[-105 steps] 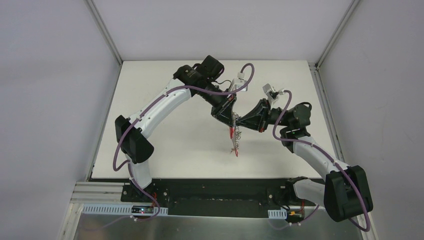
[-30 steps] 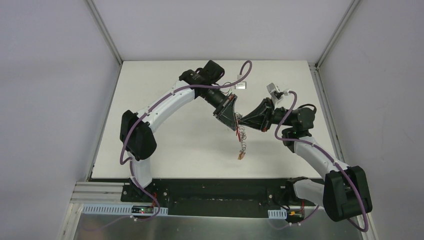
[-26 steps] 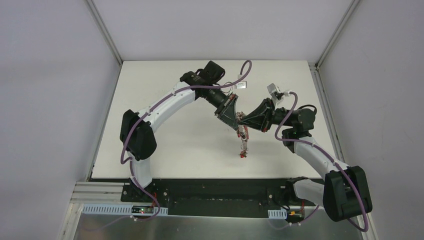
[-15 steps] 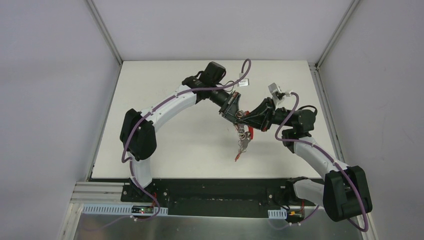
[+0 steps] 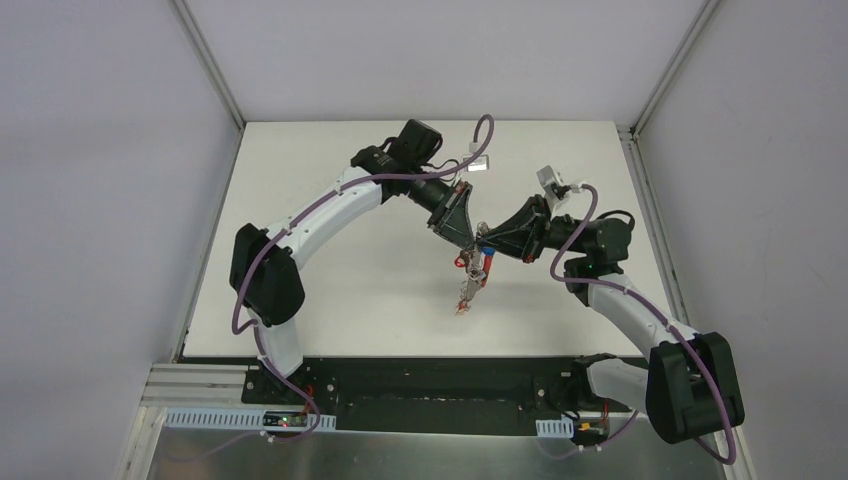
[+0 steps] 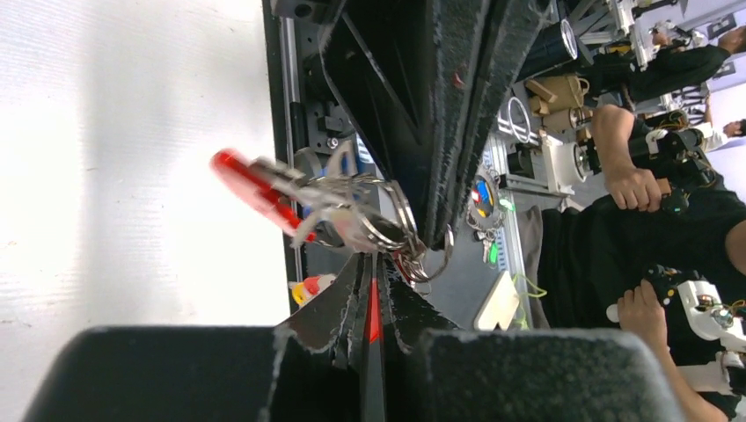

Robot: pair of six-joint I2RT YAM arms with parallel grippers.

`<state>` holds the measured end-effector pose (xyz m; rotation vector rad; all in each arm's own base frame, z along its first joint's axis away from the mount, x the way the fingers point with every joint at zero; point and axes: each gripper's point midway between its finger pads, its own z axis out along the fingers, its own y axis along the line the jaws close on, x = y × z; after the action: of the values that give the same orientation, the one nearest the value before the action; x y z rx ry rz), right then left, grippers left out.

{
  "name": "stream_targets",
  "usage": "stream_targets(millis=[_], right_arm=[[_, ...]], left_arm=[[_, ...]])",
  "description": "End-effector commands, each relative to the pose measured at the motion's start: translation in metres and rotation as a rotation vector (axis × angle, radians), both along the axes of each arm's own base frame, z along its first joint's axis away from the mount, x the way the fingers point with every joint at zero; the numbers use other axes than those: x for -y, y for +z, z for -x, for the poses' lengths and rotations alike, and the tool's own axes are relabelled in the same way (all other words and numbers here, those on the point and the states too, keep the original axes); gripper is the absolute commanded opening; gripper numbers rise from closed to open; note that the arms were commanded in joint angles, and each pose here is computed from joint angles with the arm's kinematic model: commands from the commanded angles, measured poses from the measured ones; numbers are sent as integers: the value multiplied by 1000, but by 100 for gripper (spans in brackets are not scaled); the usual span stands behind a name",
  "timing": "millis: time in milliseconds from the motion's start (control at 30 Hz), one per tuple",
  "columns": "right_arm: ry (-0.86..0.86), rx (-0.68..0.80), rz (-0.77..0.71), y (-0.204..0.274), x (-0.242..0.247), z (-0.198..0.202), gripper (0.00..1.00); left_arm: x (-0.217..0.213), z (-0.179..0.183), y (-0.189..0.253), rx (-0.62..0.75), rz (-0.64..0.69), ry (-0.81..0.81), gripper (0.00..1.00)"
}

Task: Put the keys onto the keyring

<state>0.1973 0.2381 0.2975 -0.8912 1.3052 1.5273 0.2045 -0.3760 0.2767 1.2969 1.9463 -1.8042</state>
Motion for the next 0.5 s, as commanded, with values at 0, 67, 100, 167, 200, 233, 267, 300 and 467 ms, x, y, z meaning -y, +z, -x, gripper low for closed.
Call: stream_targets(millis=[0,67,100,167,200,233,267,300,467], right_arm=[[-20,85,-22,14,3,0,0],[-16,82,-20,14,3,1,0],[-15,81,-18,14,3,0,0],[-10,82,-17,14,3,1,0],[-10,82,-17,14,3,1,0],[-9,82,-16,14,3,2,0],[-6,81,-16,14,3,2,0],[-7,81,-15,14,3,2,0],[-4,75,-14,13,3,2,0]], left_arm=[[-19,18,24,144,32,-54,9],[-22,20,24,170,27,-63,13],[-23,20,24,179,25,-63,15],[-24,20,24,195,28,-63,17],[-24,20,24,198,28,-63,18],[-24,20,24,198,29,-64,19],[-24,19,24,201,29,-63,19],[-24,19,24,201,27,-62,19],[-23,16,23,213,17,-53,19]])
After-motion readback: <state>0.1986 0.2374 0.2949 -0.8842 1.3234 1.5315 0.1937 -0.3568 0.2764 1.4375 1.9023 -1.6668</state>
